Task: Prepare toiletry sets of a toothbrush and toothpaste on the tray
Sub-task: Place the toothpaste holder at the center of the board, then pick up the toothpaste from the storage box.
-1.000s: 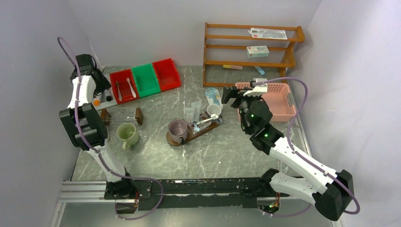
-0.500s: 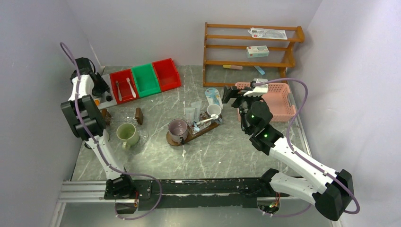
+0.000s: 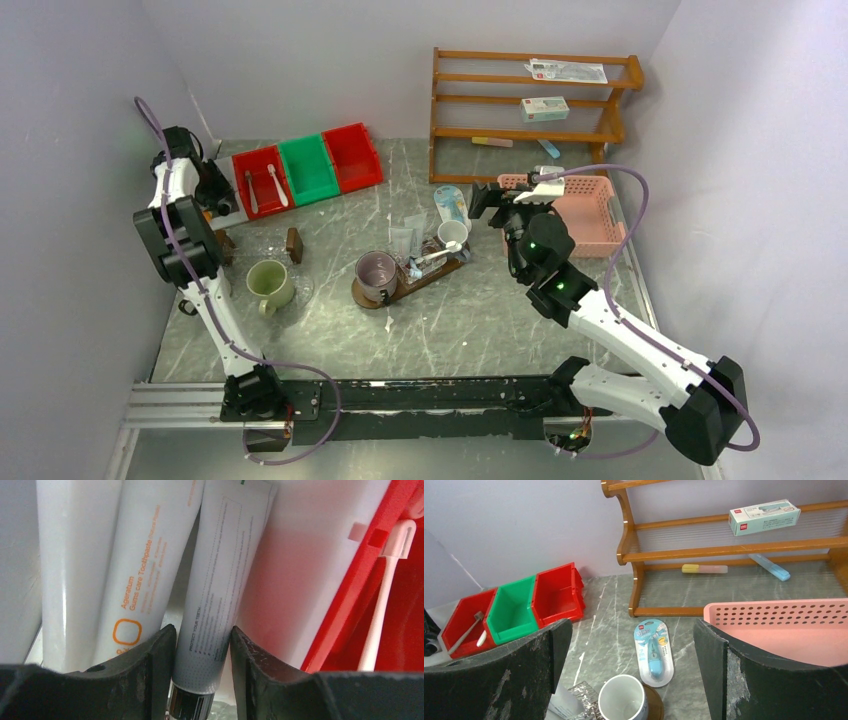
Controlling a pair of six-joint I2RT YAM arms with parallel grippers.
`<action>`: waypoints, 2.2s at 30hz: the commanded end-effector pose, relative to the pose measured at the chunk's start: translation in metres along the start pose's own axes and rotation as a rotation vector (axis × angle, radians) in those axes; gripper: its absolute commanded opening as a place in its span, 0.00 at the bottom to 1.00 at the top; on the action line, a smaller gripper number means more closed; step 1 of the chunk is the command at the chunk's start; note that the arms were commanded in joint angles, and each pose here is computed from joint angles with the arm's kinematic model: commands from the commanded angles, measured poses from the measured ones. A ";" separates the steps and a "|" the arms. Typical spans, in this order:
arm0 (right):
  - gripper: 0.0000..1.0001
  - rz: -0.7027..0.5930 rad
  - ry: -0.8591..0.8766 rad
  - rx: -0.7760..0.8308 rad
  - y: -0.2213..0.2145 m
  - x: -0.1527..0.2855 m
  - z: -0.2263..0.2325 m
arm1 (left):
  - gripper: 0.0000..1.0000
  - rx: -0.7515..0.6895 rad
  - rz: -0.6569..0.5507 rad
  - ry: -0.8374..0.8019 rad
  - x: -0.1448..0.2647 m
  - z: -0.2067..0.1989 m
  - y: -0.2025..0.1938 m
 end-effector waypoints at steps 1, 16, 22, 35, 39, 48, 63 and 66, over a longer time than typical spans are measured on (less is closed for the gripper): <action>0.96 -0.015 -0.012 -0.011 0.001 -0.001 -0.001 | 0.48 -0.016 0.074 -0.034 -0.019 -0.002 -0.014; 0.96 -0.010 0.008 -0.025 0.003 -0.002 0.004 | 0.25 -0.024 0.044 -0.117 0.012 -0.015 -0.006; 0.96 -0.007 0.027 -0.042 0.005 -0.001 0.008 | 0.13 0.005 -0.045 -0.157 0.044 -0.024 0.014; 0.96 0.051 0.122 -0.059 0.002 -0.003 0.026 | 0.09 0.062 -0.229 -0.306 0.128 -0.046 0.019; 0.96 0.071 0.185 -0.078 0.000 -0.001 0.037 | 0.10 0.054 -0.279 -0.408 0.154 -0.060 0.006; 0.96 0.092 0.367 -0.122 -0.007 0.006 0.066 | 0.10 -0.015 -0.330 -0.592 0.201 -0.106 -0.043; 0.93 0.182 0.531 -0.338 -0.021 0.007 0.115 | 0.10 -0.238 -0.434 -0.890 0.281 -0.186 -0.138; 0.93 0.200 0.564 -0.376 -0.026 0.009 0.128 | 0.09 -0.222 -0.458 -0.957 0.294 -0.193 -0.150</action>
Point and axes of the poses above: each gripper's point midway between its finger pads, its own x axis back along the fingers, its own z axis along the line the jaws close on, y = z × x, the point moved 3 cm from there along x, back along the fingers, and after that the axes turned 1 degree about -x, right-handed, at the moved point
